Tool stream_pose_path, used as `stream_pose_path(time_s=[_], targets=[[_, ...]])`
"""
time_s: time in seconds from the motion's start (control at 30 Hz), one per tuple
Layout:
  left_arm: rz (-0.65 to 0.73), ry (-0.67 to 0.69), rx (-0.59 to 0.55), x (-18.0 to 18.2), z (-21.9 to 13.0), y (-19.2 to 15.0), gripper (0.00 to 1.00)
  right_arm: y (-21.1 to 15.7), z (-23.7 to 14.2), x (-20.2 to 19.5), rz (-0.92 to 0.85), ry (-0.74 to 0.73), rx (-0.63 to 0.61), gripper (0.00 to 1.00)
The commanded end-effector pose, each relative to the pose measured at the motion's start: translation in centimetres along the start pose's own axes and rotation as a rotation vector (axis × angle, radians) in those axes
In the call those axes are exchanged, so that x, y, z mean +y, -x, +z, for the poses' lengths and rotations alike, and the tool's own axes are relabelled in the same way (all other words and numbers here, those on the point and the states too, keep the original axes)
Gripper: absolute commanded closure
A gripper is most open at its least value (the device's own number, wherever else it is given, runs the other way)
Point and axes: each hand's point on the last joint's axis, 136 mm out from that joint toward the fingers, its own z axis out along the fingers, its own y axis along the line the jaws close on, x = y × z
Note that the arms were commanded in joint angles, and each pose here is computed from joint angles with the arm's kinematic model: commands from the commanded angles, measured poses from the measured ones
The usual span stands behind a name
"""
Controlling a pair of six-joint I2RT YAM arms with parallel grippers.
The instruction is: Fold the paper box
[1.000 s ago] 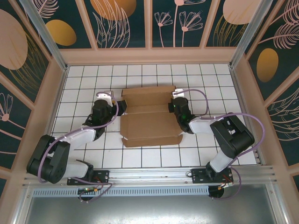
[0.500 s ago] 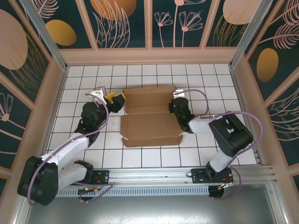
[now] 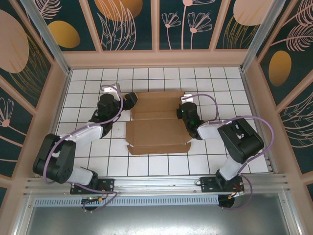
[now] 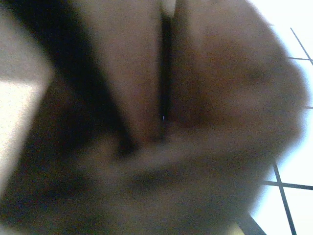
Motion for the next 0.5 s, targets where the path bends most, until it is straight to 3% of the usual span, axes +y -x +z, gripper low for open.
stream_pose_path(time_s=[0.0,0.13,0.2,0.47], targets=[[-0.067,0.013,0.016,1.6,0.2,-1.9,0.38,0.4,0.2,-0.3,0.011,-0.008,-0.007,0.88],[-0.100,0.041,0.049,3.1,0.2,-4.0,0.50,0.2,-0.1,-0.2,0.008,0.010,-0.003,0.87],[-0.103,0.062,0.047,3.6,0.1,-4.1,0.52,0.5,-0.3,0.0,0.009,0.023,-0.007,0.84],[-0.047,0.090,0.042,2.9,0.3,-2.3,0.49,3.9,-4.0,0.9,0.034,0.152,-0.094,0.43]])
